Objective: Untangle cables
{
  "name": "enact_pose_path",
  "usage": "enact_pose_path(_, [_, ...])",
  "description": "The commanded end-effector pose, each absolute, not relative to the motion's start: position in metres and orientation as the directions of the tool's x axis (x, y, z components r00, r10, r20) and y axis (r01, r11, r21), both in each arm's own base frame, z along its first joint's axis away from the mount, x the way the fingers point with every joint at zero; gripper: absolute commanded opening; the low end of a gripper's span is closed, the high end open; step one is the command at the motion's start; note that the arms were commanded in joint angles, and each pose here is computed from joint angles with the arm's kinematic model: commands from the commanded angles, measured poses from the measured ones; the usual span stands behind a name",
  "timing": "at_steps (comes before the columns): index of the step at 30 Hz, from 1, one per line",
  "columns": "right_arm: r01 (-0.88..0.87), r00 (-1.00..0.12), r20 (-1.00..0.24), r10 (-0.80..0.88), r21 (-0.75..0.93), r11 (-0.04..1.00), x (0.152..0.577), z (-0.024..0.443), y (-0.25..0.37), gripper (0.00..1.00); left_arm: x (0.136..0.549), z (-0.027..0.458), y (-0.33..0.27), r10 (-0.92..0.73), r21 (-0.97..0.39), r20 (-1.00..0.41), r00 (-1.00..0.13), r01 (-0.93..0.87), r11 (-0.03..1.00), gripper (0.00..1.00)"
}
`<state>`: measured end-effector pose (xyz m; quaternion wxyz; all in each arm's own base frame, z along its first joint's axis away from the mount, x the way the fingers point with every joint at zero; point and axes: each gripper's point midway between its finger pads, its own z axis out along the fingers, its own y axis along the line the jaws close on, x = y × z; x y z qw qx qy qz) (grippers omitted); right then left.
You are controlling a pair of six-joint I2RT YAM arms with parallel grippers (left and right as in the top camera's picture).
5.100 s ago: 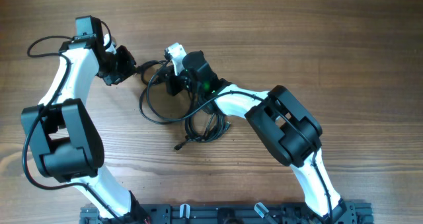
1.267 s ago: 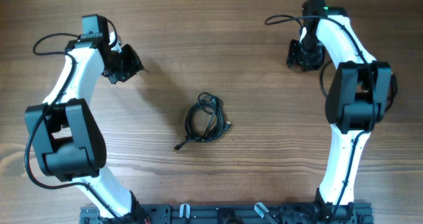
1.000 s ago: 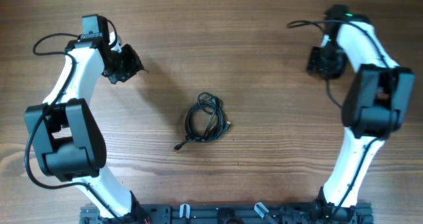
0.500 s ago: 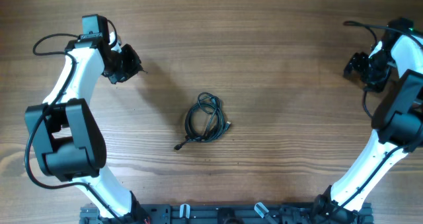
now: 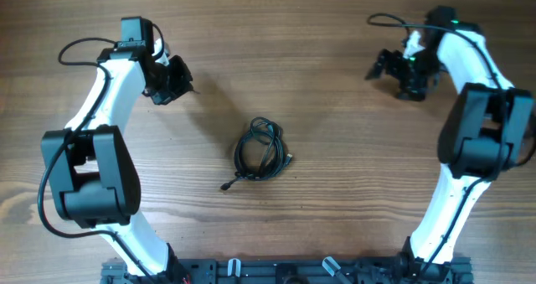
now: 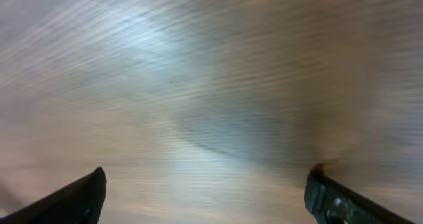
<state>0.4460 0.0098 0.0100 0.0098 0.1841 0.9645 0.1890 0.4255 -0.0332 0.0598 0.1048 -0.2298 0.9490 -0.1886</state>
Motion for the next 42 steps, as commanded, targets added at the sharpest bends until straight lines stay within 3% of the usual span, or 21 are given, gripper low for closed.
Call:
enact_pose_path(1, [0.51,-0.86,0.18,0.478,0.365,0.779,0.442,-0.051,0.045,1.0,0.425,0.065,-0.032,-0.473,-0.411,-0.128,-0.872,-0.388,0.825,0.09])
enact_pose_path(9, [0.271,-0.829,-0.276,0.486,0.562,0.781,0.559,-0.017,0.056,1.0,0.421,0.062,-0.027,-0.478,-0.377,-0.123,-0.87,-0.405,0.833,0.12])
enact_pose_path(13, [0.185,-0.78,-0.396,0.485,0.594,0.783,0.586,0.003,0.056,1.0,0.421,0.062,-0.027,-0.478,-0.377,-0.125,-0.869,-0.404,0.833,0.14])
enact_pose_path(31, [0.174,-0.773,-0.41,0.484,0.597,0.784,0.589,0.006,0.056,1.0,0.421,0.062,-0.027,-0.478,-0.378,-0.126,-0.869,-0.404,0.833,0.17])
enact_pose_path(42, [0.174,-0.773,-0.411,0.484,0.597,0.783,0.589,0.006,0.056,1.0,0.422,0.062,-0.027,-0.478,-0.378,-0.126,-0.869,-0.404,0.833,0.39])
